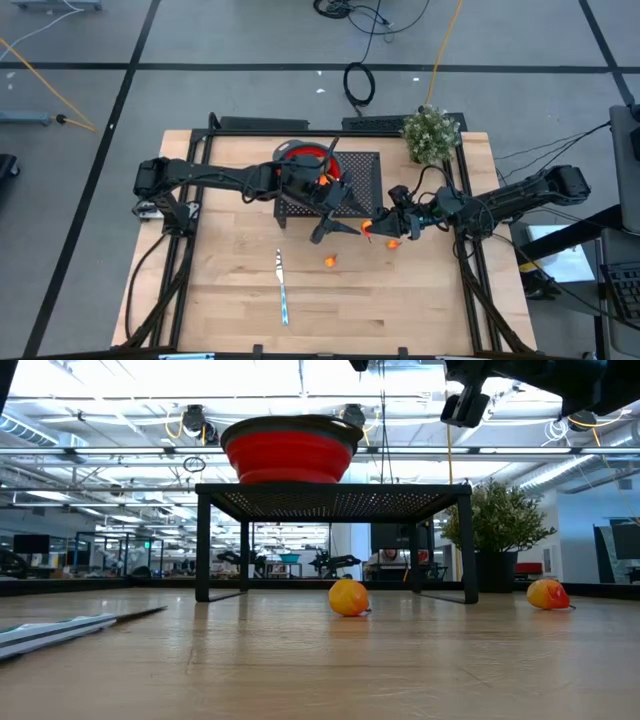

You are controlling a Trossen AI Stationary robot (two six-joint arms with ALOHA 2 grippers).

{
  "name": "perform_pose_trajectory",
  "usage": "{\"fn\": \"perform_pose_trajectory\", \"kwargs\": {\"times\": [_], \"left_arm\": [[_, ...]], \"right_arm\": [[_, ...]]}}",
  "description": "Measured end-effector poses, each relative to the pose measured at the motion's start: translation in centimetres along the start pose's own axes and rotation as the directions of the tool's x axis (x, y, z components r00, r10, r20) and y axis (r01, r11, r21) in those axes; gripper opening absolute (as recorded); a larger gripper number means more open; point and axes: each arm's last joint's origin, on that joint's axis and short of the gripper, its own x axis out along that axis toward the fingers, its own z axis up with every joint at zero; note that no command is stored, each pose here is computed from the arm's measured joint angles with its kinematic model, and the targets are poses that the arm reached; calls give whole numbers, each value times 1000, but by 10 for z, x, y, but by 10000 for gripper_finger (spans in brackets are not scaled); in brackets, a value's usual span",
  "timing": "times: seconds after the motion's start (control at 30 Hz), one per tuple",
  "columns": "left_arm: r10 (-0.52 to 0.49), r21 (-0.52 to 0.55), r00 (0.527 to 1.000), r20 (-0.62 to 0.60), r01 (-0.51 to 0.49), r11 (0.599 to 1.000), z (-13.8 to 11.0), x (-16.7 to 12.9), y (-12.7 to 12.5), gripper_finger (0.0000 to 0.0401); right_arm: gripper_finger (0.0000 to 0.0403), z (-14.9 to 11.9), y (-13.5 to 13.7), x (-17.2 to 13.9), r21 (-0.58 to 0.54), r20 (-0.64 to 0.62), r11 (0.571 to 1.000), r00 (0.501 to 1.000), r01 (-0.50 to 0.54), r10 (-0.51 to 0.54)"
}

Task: Pick & Place Fruit
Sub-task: Put the top right peach into the strainer on the shelf

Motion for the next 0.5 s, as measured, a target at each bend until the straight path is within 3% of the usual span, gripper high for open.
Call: {"fn": "perform_pose_trajectory", "kwargs": {"times": [0.5], "left_arm": [[-23, -3, 999, 30, 23, 1000, -3, 6, 2, 235]], "right_arm": [[114, 0, 0, 0, 7, 7, 1000, 1000, -3, 3]]}}
